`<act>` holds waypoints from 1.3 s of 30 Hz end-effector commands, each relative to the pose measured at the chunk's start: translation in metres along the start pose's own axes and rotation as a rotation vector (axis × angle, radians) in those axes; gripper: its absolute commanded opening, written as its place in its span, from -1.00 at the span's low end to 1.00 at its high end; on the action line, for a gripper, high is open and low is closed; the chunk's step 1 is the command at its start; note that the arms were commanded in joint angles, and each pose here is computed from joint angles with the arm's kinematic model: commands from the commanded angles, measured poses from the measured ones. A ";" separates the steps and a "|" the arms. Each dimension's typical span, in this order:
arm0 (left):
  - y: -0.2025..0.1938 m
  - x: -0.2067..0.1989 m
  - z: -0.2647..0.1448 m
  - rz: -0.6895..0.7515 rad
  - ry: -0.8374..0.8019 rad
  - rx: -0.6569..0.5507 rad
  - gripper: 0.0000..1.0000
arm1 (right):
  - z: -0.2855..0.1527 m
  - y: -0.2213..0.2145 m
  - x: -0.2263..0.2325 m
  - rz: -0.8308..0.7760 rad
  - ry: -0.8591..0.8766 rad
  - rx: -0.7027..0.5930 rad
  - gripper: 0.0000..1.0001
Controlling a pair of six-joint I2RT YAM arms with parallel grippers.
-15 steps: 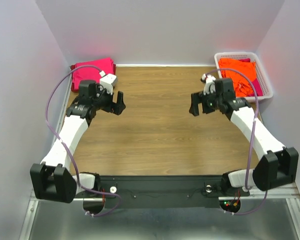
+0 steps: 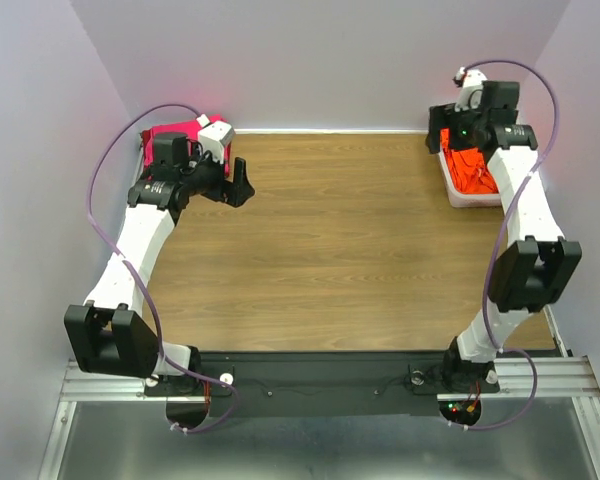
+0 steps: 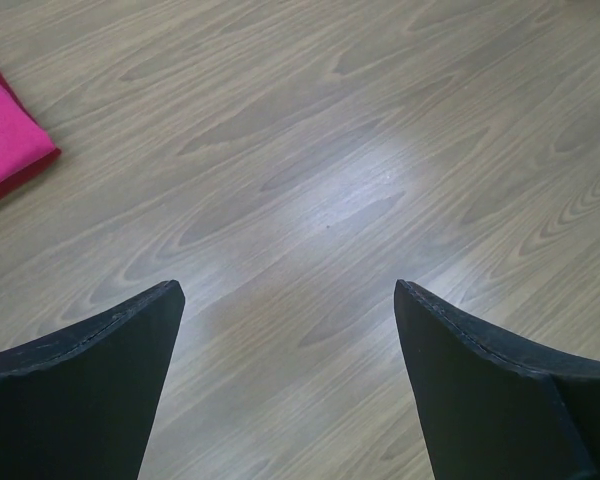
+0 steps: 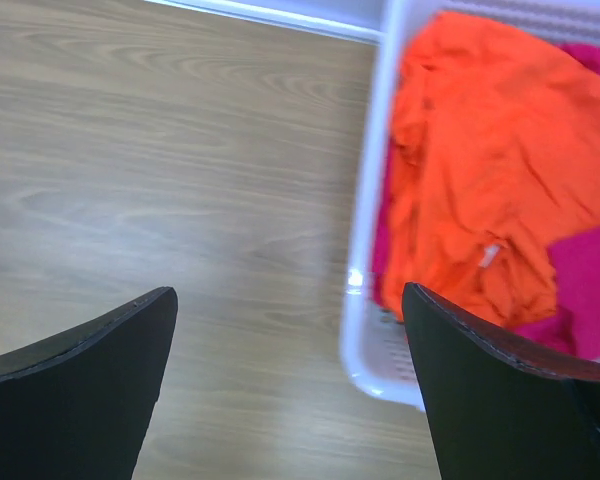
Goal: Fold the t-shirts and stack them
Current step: Grab the tshirt from the pile
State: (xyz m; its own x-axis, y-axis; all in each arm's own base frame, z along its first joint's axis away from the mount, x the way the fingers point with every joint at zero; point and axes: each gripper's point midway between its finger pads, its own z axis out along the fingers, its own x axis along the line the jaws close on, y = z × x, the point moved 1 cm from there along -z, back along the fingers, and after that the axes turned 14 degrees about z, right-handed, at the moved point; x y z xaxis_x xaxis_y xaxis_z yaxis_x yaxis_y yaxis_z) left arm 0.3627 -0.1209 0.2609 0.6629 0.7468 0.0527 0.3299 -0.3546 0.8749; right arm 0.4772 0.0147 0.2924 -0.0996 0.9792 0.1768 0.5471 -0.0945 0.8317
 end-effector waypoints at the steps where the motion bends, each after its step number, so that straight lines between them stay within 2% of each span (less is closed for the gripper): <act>1: 0.018 -0.003 -0.004 0.002 -0.038 -0.047 0.97 | 0.008 0.021 -0.050 0.030 -0.062 -0.025 1.00; 7: 0.017 -0.001 -0.001 -0.007 -0.046 -0.046 0.97 | 0.048 0.011 -0.111 0.144 -0.098 0.013 1.00; 13: 0.011 -0.001 0.001 -0.015 -0.055 -0.046 0.98 | 0.093 -0.005 -0.152 0.172 -0.201 0.051 0.86; 20: 0.000 0.005 0.008 -0.040 -0.060 -0.011 0.97 | 0.144 -0.025 -0.170 0.188 -0.192 0.083 0.75; 28: -0.011 0.007 0.010 -0.063 -0.069 0.019 0.97 | 0.175 -0.044 -0.185 0.182 -0.210 0.098 0.53; 31: -0.011 0.006 0.011 -0.066 -0.075 0.026 0.97 | 0.180 -0.049 -0.190 0.186 -0.231 0.101 0.34; 34: -0.012 0.007 0.013 -0.069 -0.080 0.032 0.97 | 0.180 -0.046 -0.193 0.176 -0.242 0.088 0.05; 35: -0.011 0.007 0.012 -0.069 -0.080 0.032 0.97 | 0.177 -0.041 -0.193 0.171 -0.247 0.078 -0.25; 37: -0.008 0.007 0.012 -0.069 -0.082 0.028 0.97 | 0.169 -0.029 -0.190 0.165 -0.246 0.055 -0.55; 38: -0.006 0.007 0.011 -0.068 -0.084 0.025 0.97 | 0.159 -0.015 -0.186 0.158 -0.244 0.027 -0.76; 39: -0.004 0.007 0.010 -0.062 -0.080 0.019 0.97 | 0.151 -0.006 -0.184 0.155 -0.245 0.009 -0.86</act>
State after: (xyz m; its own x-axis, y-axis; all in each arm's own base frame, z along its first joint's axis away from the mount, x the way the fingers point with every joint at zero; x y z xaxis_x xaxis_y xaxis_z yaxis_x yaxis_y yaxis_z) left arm 0.3689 -0.1167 0.2285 0.6741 0.7357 -0.0653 0.4393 -0.3284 0.8362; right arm 0.6050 -0.1324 0.1013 0.2092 0.9602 0.1852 0.6743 -0.2789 0.6838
